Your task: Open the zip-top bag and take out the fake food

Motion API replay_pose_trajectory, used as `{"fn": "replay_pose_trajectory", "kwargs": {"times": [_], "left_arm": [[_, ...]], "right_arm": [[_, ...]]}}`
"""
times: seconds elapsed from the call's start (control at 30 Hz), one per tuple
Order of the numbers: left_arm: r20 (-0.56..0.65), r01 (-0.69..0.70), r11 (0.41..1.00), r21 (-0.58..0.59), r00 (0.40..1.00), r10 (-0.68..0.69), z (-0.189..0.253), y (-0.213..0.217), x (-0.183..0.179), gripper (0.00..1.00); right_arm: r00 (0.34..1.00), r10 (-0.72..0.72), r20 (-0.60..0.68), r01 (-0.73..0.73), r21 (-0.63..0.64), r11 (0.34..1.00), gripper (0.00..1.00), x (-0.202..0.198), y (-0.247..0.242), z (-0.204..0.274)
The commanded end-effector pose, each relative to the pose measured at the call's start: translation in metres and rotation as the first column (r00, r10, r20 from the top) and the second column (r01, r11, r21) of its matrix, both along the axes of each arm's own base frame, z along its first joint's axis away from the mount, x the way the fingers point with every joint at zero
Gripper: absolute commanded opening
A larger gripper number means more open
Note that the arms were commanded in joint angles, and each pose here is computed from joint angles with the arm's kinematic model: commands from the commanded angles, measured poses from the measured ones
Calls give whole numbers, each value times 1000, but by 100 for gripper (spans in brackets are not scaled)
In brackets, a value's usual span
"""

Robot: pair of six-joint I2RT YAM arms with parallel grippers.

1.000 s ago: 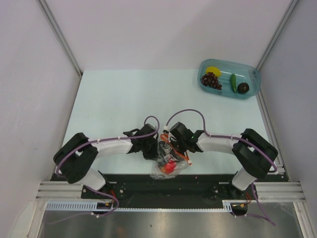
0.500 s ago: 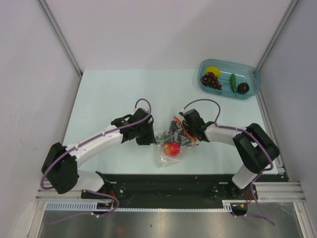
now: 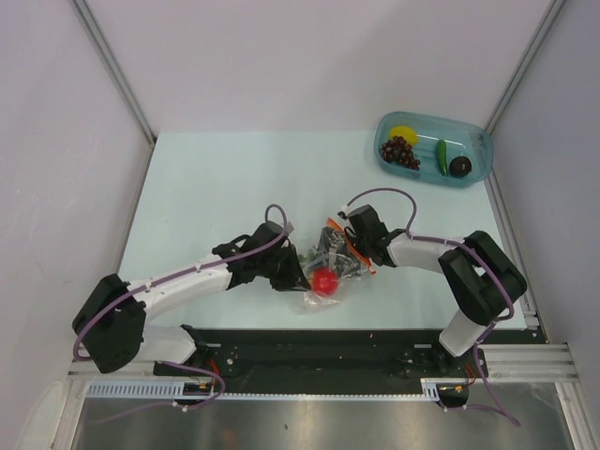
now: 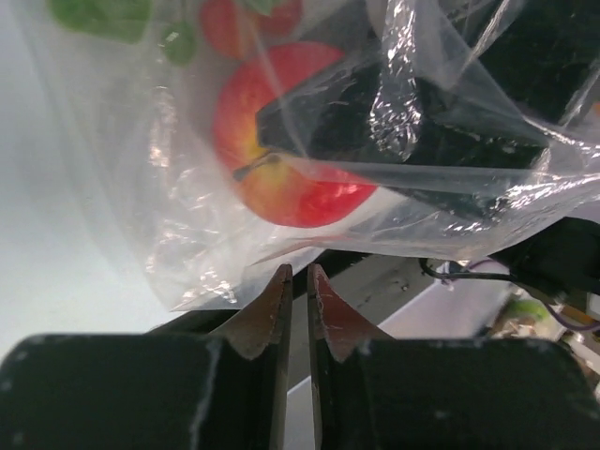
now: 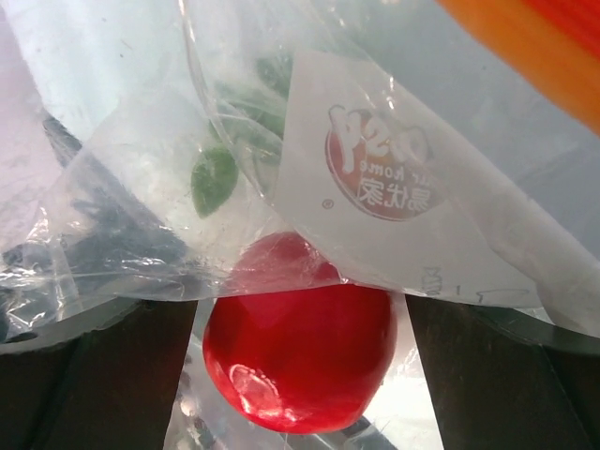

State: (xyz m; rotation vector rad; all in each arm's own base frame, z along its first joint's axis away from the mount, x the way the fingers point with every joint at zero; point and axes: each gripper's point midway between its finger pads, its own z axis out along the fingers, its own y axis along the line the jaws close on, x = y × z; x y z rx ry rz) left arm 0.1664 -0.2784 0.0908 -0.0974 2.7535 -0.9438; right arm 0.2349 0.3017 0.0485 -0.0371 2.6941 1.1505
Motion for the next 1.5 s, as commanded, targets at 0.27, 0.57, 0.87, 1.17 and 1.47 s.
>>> {"fn": "replay_pose_trajectory", "kwargs": {"times": [0.27, 0.57, 0.87, 1.17, 1.47], "left_arm": [[-154, 50, 975, -218, 984, -85, -22, -56, -20, 17], [-133, -20, 993, -119, 991, 4, -37, -37, -12, 15], [-45, 61, 998, 0, 997, -61, -30, -17, -10, 16], [380, 150, 969, -195, 922, -67, 107, -9, -1, 54], [531, 30, 988, -153, 845, 57, 171, -6, 45, 70]], "right_arm": [[998, 66, -9, -66, -38, 997, 96, -26, -7, 14], [997, 79, -27, -81, -82, 993, 87, -35, -5, 0], [999, 46, 19, -44, -64, 997, 55, -17, -9, 6], [995, -33, 96, 42, -95, 995, 16, -9, -14, 33], [970, -141, 200, 167, -122, 978, 6, -3, -2, 66]]}}
